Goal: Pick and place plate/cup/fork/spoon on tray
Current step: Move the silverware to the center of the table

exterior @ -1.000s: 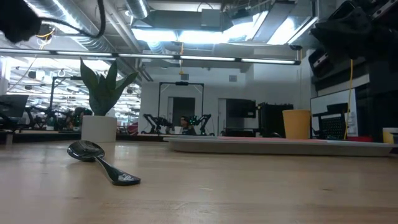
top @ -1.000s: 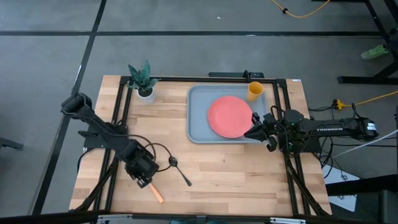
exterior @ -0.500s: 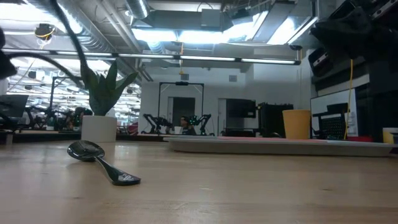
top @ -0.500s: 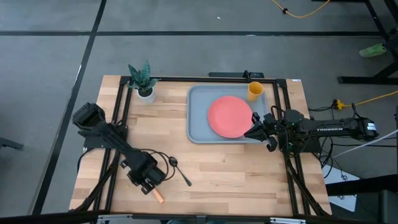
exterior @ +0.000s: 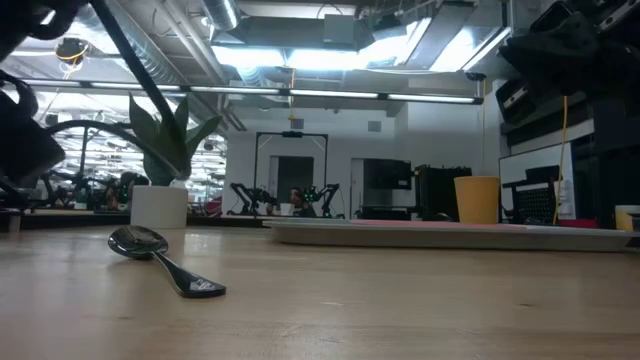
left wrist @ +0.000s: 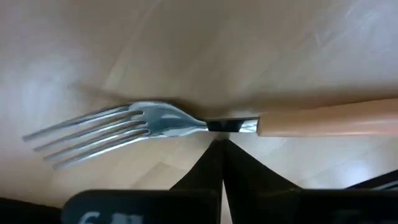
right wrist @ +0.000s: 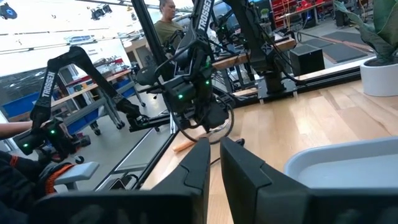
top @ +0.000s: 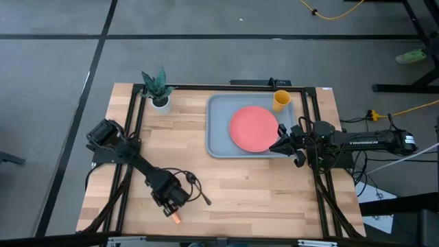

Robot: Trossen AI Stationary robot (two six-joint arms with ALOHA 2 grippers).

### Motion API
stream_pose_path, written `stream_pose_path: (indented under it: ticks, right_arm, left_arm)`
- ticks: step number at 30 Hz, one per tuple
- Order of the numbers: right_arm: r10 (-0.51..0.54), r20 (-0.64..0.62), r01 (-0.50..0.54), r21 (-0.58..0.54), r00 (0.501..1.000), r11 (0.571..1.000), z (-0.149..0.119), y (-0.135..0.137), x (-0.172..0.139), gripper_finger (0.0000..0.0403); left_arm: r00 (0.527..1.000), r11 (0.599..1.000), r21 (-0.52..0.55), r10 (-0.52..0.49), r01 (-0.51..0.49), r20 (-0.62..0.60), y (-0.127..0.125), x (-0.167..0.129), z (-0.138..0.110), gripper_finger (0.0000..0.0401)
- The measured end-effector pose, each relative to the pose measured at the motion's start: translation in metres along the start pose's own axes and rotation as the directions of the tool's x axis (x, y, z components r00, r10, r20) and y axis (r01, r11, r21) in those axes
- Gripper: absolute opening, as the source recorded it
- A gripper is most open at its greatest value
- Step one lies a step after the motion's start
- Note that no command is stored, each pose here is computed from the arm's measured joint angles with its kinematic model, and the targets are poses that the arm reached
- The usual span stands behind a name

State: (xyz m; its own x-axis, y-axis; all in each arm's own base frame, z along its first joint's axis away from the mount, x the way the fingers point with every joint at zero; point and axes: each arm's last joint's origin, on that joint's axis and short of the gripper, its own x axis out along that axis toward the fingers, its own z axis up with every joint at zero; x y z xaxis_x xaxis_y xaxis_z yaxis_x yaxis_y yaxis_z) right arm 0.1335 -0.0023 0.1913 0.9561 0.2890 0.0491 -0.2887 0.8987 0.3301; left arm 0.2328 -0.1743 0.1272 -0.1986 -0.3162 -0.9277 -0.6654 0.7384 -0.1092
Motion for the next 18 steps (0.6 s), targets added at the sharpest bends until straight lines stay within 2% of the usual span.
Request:
stream_pose_path:
  ticks: [12,18]
  right_arm:
    - [-0.007,-0.021,0.007,0.01,1.0,1.0,-0.002,-0.001,0.0,0.0043]
    - [-0.017,-0.048,0.018,0.022,0.999,1.0,-0.005,-0.002,0.0,0.0043]
  left_arm:
    - [0.996,0.997,0.066,-0.033,0.027,0.088,0.011,-0.017,0.039,0.0]
    - [0.988,0.992,0.091,-0.098,0.088,0.119,0.012,-0.023,0.053,0.0]
